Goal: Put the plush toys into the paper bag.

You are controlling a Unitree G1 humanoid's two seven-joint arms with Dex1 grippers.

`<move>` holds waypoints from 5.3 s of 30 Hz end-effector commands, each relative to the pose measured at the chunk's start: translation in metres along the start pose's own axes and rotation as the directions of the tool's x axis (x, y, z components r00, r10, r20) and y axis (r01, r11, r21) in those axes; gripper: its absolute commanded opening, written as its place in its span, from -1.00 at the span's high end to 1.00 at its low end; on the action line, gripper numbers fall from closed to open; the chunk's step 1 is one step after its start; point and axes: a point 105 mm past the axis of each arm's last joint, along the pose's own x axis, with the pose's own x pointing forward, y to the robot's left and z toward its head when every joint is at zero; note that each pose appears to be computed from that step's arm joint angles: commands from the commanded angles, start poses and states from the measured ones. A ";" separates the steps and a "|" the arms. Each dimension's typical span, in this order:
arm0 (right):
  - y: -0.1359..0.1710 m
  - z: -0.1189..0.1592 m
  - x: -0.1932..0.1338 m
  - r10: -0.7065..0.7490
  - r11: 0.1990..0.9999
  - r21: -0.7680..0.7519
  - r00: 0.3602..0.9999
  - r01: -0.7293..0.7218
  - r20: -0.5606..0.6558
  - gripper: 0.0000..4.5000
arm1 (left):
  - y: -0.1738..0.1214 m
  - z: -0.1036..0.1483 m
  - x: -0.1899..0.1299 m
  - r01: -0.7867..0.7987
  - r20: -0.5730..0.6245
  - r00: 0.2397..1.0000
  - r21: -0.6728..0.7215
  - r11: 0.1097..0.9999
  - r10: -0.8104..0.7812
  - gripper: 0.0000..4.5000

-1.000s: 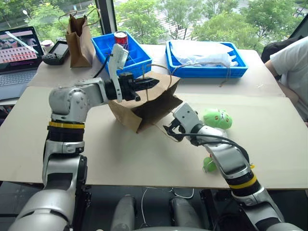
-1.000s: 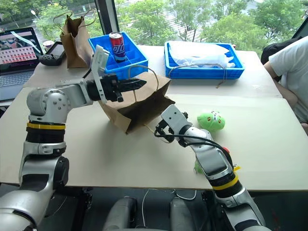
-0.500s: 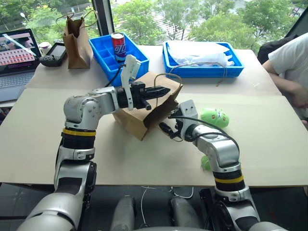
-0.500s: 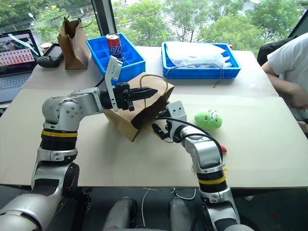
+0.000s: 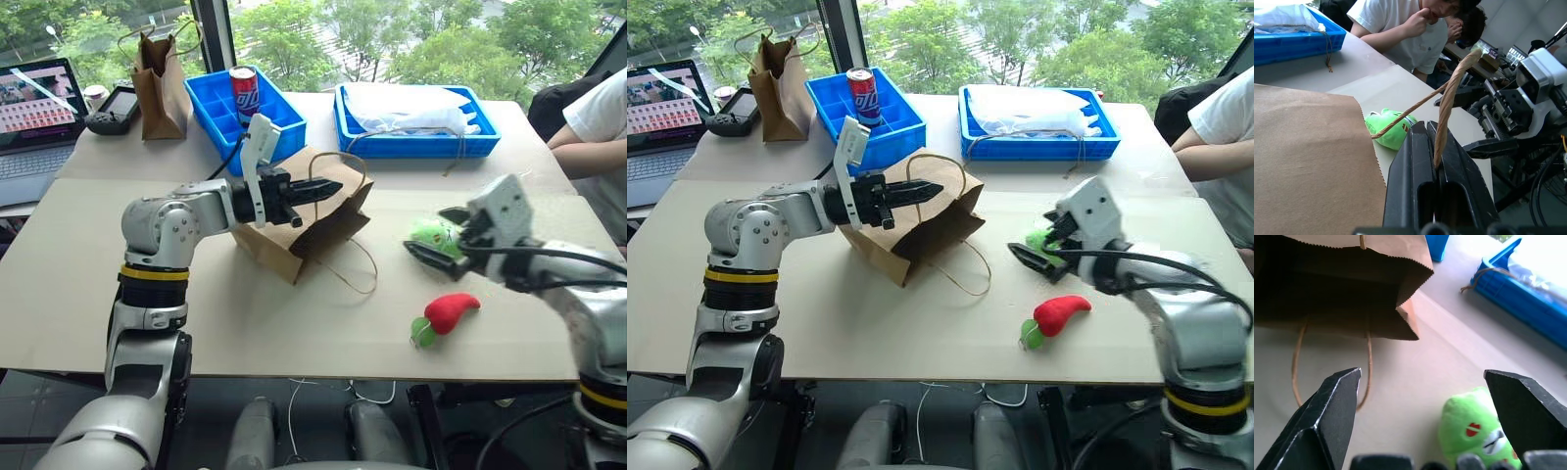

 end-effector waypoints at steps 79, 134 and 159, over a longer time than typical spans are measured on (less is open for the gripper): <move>-0.029 -0.085 0.096 -0.145 0.941 0.279 0.972 0.193 -0.185 -0.22 | -0.020 0.025 0.003 0.074 0.025 0.997 0.069 0.995 -0.076 1.00; 0.050 0.018 0.047 0.278 0.961 -0.020 0.959 -0.277 0.062 -0.99 | -0.011 0.035 0.009 0.056 0.008 0.998 0.079 0.995 -0.057 1.00; 0.057 0.061 0.050 0.276 0.951 0.035 0.898 -0.306 0.342 0.98 | -0.017 0.050 0.010 0.083 0.054 0.994 0.162 0.983 -0.093 1.00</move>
